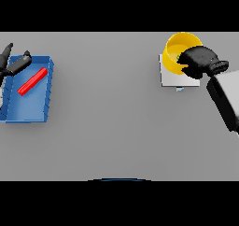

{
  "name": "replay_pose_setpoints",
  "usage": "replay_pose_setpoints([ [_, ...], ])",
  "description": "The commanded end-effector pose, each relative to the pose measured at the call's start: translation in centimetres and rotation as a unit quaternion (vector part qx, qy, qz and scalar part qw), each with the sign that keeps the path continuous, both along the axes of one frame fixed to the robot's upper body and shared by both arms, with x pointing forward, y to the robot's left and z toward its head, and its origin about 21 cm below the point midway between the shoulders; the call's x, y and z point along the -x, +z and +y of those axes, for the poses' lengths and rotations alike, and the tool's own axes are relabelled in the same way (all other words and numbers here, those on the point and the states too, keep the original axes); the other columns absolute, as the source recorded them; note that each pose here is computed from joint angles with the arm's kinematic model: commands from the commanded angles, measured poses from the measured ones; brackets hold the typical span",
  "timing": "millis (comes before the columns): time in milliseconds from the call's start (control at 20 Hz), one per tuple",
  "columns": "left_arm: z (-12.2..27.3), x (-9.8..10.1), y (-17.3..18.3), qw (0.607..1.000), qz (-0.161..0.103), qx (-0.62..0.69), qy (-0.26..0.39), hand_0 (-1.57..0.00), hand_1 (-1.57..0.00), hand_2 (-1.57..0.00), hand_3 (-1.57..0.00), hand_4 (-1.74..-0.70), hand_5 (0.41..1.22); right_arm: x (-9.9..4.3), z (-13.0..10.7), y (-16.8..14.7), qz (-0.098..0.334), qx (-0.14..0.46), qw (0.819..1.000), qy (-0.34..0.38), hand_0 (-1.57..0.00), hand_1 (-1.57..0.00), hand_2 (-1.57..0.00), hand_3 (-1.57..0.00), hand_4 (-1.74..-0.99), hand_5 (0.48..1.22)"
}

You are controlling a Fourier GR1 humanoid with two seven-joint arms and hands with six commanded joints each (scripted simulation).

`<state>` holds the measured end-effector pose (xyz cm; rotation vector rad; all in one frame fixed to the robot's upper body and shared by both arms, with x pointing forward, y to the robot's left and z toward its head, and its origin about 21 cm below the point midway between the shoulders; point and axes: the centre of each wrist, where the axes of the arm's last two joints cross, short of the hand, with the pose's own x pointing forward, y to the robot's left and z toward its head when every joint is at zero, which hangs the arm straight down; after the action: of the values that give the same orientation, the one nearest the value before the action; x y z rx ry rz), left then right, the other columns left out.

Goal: Pick up the red beaker and tilt it to pour out 1 green nut into yellow bowl. Pick up the yellow bowl and place it on the metallic measuring scale.

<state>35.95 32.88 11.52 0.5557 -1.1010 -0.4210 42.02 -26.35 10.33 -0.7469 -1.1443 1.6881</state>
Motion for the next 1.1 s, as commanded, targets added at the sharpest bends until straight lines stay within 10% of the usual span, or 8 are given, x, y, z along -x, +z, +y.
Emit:
replay_pose_setpoints([
  [0, 0.1, 0.2, -0.2, 1.0, 0.001, -0.003, -0.001, 0.0, 0.0, 0.0, 0.0, -0.86, 0.802, 0.0, -0.3, -0.3, 0.002, -0.005, 1.0, -0.005, -1.57, -1.57, -1.41, -1.32, -1.741, 1.221],
  [450, 0.3, 0.1, 0.2, 1.0, 0.005, -0.006, -0.001, 0.0, 0.0, 0.0, 0.0, -0.84, 0.783, -0.4, -0.7, -2.5, 0.024, -0.007, 0.999, -0.02, -1.57, -1.57, -1.37, -1.45, -1.741, 1.221],
  [600, 0.2, -0.2, 0.2, 1.0, 0.008, -0.008, -0.002, 0.0, 0.0, 0.0, 0.0, -0.84, 0.775, -0.5, -0.1, -2.3, 0.026, -0.006, 0.999, -0.032, -1.56, -1.43, -1.34, -1.11, -1.682, 1.221],
  [800, 0.1, -0.1, 0.4, 1.0, 0.006, -0.004, -0.003, 0.0, 0.0, 0.0, 0.0, -0.83, 0.768, -0.5, -0.9, -2.0, 0.047, -0.025, 0.997, -0.053, -0.95, -0.81, -0.71, -0.58, -1.535, 0.965],
  [1050, 0.2, 0.1, 0.0, 1.0, 0.007, -0.002, -0.004, 0.0, 0.0, 0.0, 0.0, -0.83, 0.749, -0.6, -1.2, -1.8, 0.056, -0.029, 0.996, -0.055, -0.31, -0.3, -0.24, -0.21, -1.461, 0.833],
])
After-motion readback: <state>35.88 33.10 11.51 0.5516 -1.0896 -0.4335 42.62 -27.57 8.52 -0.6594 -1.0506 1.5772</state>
